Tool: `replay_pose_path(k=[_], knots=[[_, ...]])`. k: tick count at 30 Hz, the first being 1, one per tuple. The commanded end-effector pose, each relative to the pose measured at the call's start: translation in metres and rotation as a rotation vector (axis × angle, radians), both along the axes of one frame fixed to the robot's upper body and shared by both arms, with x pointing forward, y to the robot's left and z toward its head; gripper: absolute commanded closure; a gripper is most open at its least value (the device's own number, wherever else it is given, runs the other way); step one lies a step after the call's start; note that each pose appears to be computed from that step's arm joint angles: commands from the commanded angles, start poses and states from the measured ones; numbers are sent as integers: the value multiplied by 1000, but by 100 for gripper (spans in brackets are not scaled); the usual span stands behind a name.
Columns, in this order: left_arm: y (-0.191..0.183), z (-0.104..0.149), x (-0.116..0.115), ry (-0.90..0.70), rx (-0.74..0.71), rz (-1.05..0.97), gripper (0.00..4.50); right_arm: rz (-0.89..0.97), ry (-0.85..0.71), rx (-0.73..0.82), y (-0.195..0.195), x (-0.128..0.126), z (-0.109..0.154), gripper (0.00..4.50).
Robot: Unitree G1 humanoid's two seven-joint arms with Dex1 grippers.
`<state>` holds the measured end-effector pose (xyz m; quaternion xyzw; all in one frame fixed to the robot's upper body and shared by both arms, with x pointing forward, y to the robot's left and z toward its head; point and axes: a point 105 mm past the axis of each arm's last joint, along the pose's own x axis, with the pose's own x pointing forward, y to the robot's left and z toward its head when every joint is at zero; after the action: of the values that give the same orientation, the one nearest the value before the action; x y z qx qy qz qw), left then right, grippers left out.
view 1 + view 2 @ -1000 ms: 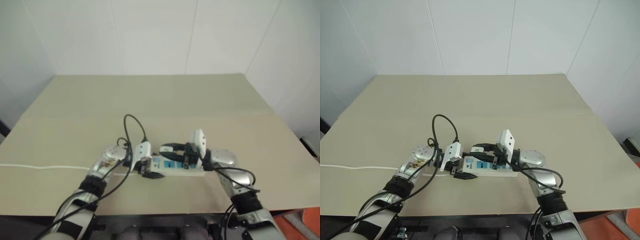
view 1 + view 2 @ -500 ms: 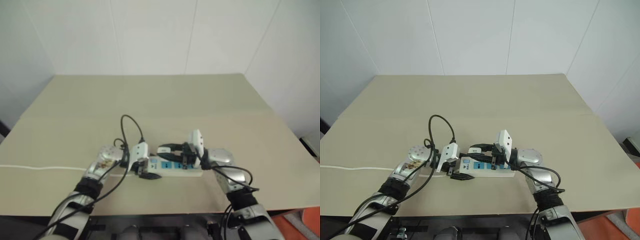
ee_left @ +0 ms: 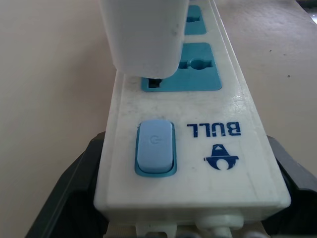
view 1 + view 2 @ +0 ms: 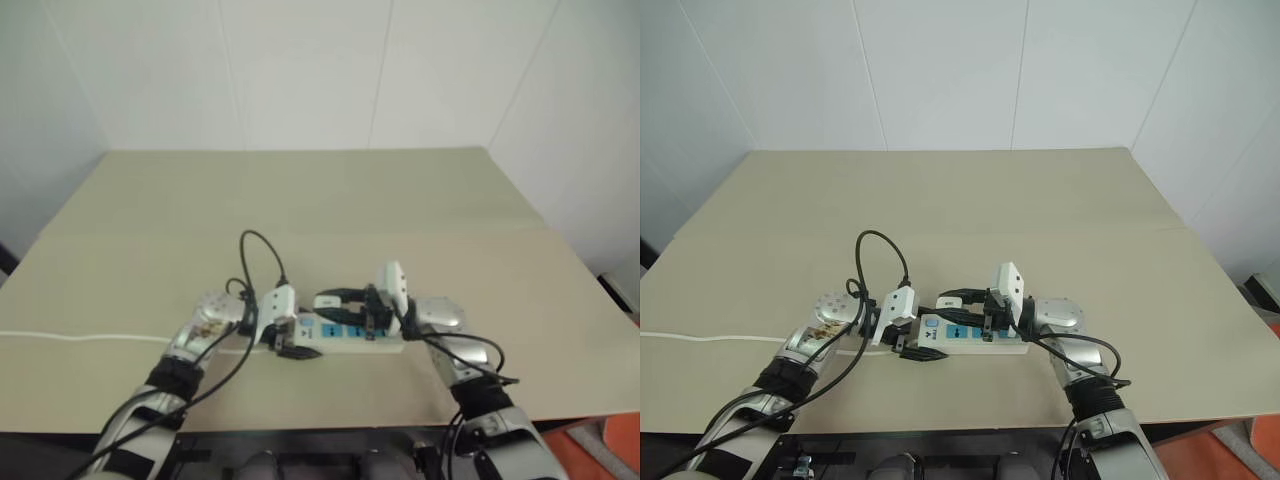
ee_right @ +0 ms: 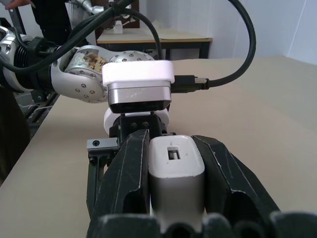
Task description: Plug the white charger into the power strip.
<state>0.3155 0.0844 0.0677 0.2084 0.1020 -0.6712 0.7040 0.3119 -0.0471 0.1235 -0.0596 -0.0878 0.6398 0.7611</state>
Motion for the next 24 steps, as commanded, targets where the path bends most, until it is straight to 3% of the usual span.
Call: replay_pose_path(k=[1,11,24], knots=[[7,-5,-2,13,45,-2,117,-2,-12,-4,0,0,-1,330],[9,-5,-2,9,47,5,117,-6,-2,-15,-4,1,-5,330],[14,-3,1,-1,52,20,117,-82,45,-126,-39,8,-35,330]])
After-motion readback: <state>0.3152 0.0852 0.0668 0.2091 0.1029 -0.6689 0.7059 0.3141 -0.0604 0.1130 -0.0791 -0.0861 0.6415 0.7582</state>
